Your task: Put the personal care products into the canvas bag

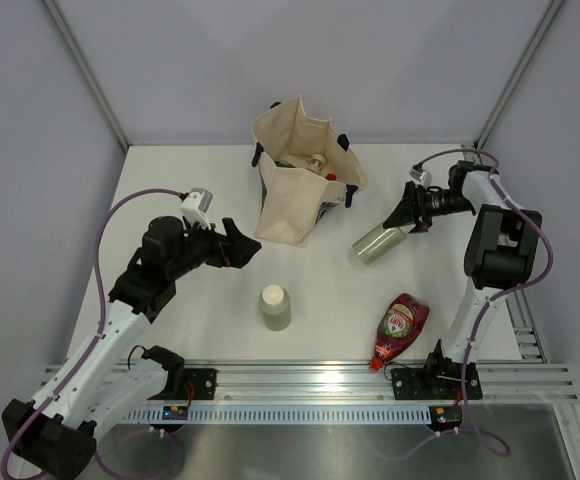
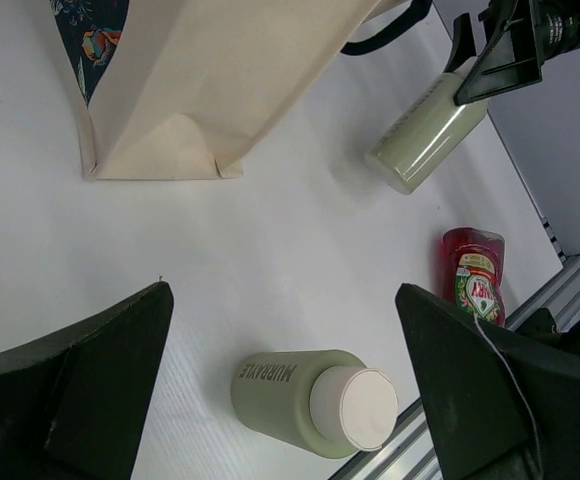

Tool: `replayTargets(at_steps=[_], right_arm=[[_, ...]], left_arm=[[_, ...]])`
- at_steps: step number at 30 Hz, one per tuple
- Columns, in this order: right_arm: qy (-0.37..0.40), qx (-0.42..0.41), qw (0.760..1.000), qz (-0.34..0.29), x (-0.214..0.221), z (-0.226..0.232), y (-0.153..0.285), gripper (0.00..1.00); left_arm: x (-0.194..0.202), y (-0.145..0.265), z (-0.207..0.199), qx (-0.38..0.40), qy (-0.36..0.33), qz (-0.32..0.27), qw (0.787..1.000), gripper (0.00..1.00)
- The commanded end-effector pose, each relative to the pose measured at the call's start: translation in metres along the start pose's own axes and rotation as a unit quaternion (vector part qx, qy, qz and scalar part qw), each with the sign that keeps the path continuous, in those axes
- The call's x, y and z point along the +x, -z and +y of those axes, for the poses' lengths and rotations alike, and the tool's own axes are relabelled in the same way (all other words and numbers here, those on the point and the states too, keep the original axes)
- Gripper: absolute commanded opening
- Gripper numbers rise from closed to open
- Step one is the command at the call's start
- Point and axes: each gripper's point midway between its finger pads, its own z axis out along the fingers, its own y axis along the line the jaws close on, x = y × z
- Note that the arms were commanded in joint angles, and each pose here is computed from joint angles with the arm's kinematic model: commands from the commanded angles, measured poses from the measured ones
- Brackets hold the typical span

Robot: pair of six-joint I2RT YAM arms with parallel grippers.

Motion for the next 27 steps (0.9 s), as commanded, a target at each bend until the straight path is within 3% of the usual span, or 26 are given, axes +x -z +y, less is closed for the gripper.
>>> replayTargets(at_steps=[1, 19, 23, 25, 26, 27], right_arm=[[-0.032, -0.084, 0.995, -0.049, -0.018, 0.075, 0.025, 0.00], [-0.047, -0.140, 0.984, -0.095, -0.055, 0.174, 0.072, 0.00], [-0.019, -0.153, 0.981, -0.118, -0.085, 0.191, 0.082, 0.00], [-0.043, -0.170, 0.977, -0.118, -0.096, 0.204, 0.087, 0.00], [-0.006, -0.173, 0.976, -0.131, -0.109, 0.210, 0.091, 0.00], [-0.031, -0.183, 0.975, -0.126, -0.114, 0.221, 0.091, 0.00]], left_arm=[[-0.024, 0.001, -0.016, 0.032, -0.020, -0.033, 0.999, 0.99], [-0.020, -0.005, -0.016, 0.039, -0.019, -0.023, 0.999, 0.99], [-0.019, -0.011, -0.019, 0.048, -0.016, -0.013, 0.999, 0.99], [-0.016, -0.014, -0.017, 0.046, -0.018, 0.000, 0.999, 0.99], [-0.020, -0.014, -0.019, 0.048, -0.021, -0.002, 0.999, 0.99], [-0.019, -0.014, -0.018, 0.046, -0.022, 0.000, 0.999, 0.99]])
